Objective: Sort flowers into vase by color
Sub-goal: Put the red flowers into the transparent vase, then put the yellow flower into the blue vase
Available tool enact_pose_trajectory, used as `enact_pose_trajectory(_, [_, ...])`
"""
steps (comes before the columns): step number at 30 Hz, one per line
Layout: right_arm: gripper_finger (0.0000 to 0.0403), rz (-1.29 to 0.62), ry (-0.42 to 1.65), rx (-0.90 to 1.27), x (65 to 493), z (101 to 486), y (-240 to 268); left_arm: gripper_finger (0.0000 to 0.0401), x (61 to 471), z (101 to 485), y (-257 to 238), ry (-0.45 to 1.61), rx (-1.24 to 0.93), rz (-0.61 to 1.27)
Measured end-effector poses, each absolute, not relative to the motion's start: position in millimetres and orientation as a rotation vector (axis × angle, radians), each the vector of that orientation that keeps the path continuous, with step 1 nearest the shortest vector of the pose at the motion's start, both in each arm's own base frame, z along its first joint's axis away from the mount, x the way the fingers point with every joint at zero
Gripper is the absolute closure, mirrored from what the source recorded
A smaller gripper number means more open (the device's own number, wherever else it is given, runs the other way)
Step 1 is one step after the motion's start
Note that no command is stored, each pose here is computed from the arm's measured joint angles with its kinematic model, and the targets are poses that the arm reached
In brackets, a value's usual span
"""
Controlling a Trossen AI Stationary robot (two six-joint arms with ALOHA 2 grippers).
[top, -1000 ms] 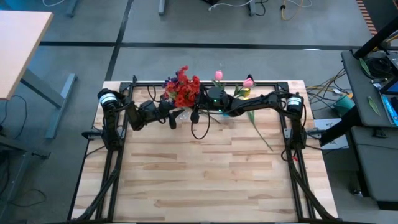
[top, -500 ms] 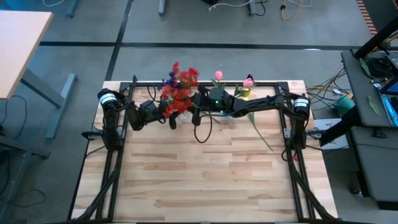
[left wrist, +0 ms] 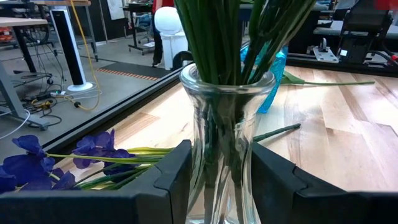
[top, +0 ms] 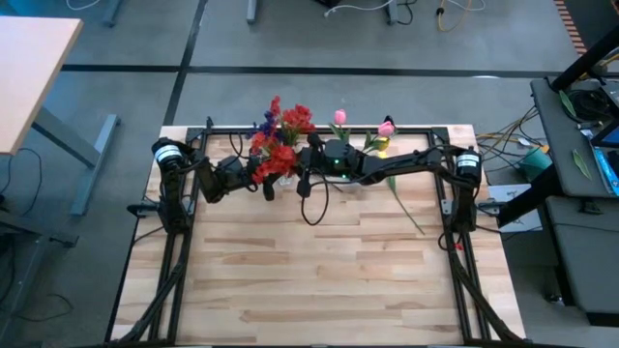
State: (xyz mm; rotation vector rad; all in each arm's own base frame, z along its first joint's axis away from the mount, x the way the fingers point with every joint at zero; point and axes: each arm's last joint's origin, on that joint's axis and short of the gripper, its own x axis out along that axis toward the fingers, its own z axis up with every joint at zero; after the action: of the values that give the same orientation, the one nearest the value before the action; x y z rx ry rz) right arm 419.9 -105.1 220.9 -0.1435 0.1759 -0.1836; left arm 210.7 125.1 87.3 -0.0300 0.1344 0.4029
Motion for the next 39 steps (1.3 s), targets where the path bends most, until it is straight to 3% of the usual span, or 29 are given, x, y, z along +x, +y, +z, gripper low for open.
enact_pose_trajectory(4, [0.0366,-0.182,0.193,-0.14,421,216,-105,0.0281,211,87,125,0.135,-0.03,0.403])
enact_pose_trajectory(7, [0.036,-0.182,0.198,-0.135,419,221,-105,0.0281,211,87,125,0.135,-0.03,0.404])
enact_pose_trajectory(18, [0.0221,-0.183,0.194,-0.073,403,254,-100,0.0281,211,87,125,0.135,-0.03,0.409])
enact_pose_trajectory(24, [0.0165,-0.185,0.214,-0.044,391,272,-97,0.0281,211,87,125,0.135,-0.03,0.41])
enact_pose_trajectory(30, [0.013,-0.182,0.249,-0.003,376,289,-91,0.0269,211,87,125,0.135,-0.032,0.412])
enact_pose_trajectory(39, [0.011,-0.176,0.333,0.093,350,310,-78,0.0209,209,84,125,0.16,-0.054,0.418])
